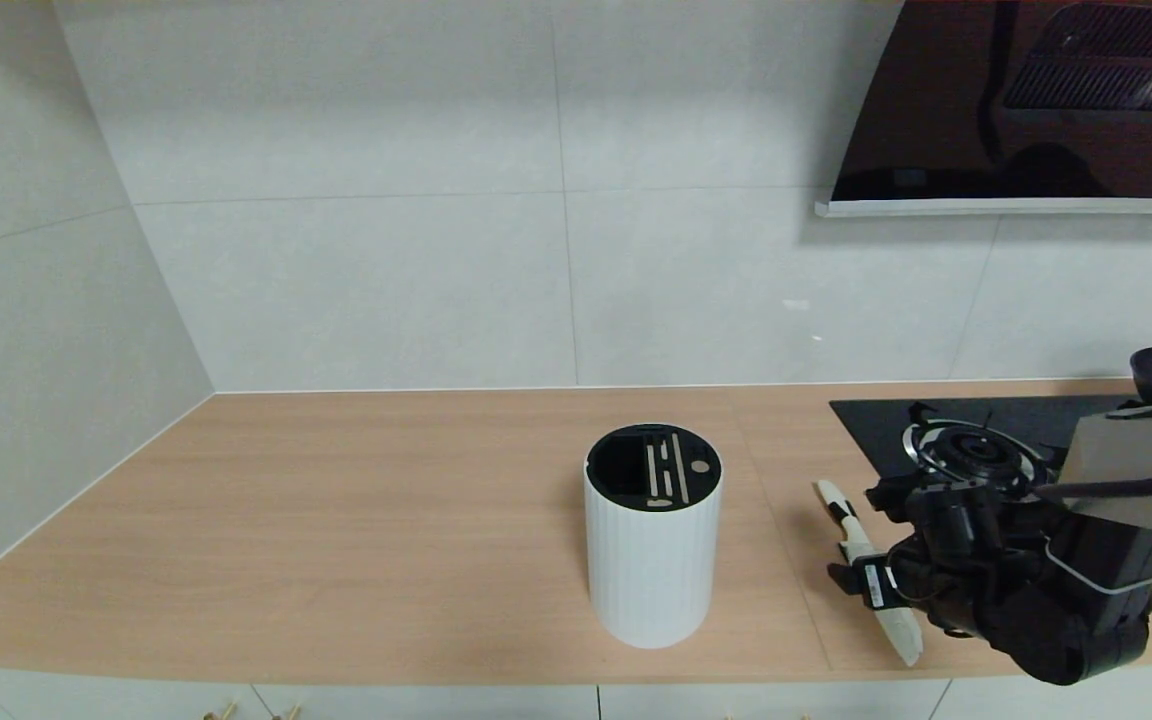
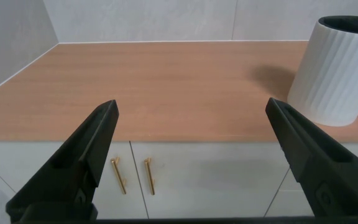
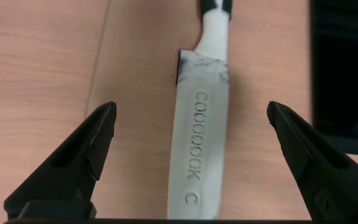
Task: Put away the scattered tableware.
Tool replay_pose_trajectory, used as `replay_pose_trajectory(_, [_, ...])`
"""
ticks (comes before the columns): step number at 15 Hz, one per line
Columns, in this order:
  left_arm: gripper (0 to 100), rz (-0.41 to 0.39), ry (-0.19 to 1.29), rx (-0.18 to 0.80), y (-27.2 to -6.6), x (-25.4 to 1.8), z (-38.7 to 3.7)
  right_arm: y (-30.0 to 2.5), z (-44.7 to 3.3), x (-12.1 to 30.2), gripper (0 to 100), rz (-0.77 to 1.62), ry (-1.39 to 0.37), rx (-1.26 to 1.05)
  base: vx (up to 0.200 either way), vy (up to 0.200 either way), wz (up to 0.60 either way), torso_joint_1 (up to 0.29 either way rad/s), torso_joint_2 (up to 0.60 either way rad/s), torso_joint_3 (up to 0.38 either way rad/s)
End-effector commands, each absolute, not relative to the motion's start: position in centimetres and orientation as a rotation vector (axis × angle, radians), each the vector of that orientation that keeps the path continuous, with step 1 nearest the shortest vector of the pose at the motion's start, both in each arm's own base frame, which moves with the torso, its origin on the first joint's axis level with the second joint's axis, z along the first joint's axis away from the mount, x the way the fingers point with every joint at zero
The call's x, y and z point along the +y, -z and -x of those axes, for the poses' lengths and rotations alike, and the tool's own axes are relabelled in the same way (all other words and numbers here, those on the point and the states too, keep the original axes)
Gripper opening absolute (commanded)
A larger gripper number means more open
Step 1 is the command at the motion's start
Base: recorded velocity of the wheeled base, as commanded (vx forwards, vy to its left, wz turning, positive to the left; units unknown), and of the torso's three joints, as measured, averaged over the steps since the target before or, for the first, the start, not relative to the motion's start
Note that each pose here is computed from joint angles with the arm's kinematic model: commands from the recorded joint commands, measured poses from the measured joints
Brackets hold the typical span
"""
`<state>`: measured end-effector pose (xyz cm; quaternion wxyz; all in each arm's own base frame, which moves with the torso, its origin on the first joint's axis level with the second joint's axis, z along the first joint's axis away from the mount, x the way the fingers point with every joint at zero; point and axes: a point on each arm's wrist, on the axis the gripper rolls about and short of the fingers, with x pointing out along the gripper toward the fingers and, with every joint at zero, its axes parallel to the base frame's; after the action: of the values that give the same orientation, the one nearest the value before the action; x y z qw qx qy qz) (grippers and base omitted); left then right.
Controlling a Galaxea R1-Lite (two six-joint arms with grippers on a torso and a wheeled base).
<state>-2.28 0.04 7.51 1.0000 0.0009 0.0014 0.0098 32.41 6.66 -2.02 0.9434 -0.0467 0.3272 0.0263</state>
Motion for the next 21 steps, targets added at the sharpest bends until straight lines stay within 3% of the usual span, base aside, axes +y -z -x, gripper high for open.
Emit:
replay_pose_trajectory(1, [100,-0.002,-0.020,0.003,-7.5,0.0,2.3,3.2,-33.0,6.8,100,0.079,-0.045,0.686,0.000,0.000,0.00,0.000,0.00,0.000])
replay_pose_trajectory(21, [100,-0.002,-0.020,0.003,-7.5,0.0,2.3,4.7,-35.2,6.2,100,0.011,0.026,0.674,0.000,0.000,0.00,0.000,0.00,0.000])
